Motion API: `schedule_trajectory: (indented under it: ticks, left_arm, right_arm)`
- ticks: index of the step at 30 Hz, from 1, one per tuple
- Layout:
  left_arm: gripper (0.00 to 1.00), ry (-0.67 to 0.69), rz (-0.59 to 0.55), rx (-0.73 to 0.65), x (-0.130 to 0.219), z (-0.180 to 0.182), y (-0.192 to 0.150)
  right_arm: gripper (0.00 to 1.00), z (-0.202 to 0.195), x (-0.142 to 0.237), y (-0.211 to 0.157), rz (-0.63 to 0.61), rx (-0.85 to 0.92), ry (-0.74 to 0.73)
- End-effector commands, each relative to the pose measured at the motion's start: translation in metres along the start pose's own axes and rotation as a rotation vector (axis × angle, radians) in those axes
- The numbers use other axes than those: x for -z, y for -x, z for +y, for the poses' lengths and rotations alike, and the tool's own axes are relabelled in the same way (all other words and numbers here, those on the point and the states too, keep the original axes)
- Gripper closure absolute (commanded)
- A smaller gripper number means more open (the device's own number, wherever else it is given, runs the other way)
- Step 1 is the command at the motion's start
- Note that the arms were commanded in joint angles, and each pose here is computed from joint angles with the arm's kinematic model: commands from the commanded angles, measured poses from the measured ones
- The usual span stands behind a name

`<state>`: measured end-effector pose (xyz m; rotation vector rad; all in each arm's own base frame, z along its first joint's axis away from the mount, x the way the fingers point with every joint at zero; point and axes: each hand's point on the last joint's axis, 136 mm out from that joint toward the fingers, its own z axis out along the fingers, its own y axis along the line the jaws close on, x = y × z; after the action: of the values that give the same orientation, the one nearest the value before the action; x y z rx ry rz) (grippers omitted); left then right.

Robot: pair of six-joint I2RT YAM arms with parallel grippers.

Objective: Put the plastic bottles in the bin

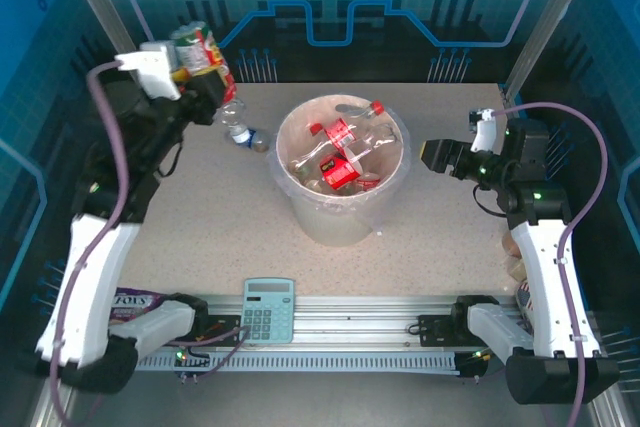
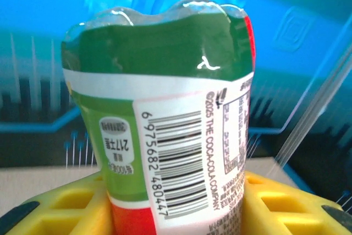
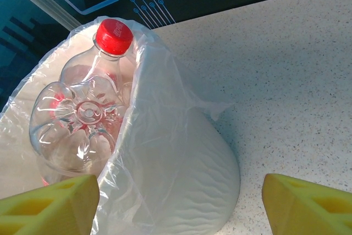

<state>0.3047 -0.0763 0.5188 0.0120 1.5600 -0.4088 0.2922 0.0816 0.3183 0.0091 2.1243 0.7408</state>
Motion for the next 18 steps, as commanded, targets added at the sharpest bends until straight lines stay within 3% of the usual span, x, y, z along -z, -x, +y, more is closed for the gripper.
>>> schedule_trajectory:
  ticks: [1, 5, 11, 18]
  left_arm:
    - [0.8, -0.07, 0.016, -0.07, 0.02, -0.019, 0.005]
    - [0.86, -0.258, 0.096, -0.063, 0.021, -0.057, 0.0]
    - [1.0, -0.423, 0.245, -0.089, -0.004, -0.093, -0.027]
    - [1.0, -0.5, 0.322, -0.135, -0.042, -0.122, -0.054]
  right_arm:
    - [0.22, -0.004, 0.001, 0.005, -0.015, 0.004, -0.01]
    - [0.22, -0.004, 0.0, 0.005, -0.014, 0.001, -0.01]
    - [0.22, -0.002, 0.002, 0.002, -0.015, -0.003, -0.009]
    - [0.22, -0.003, 0.004, -0.001, -0.01, 0.001, -0.016]
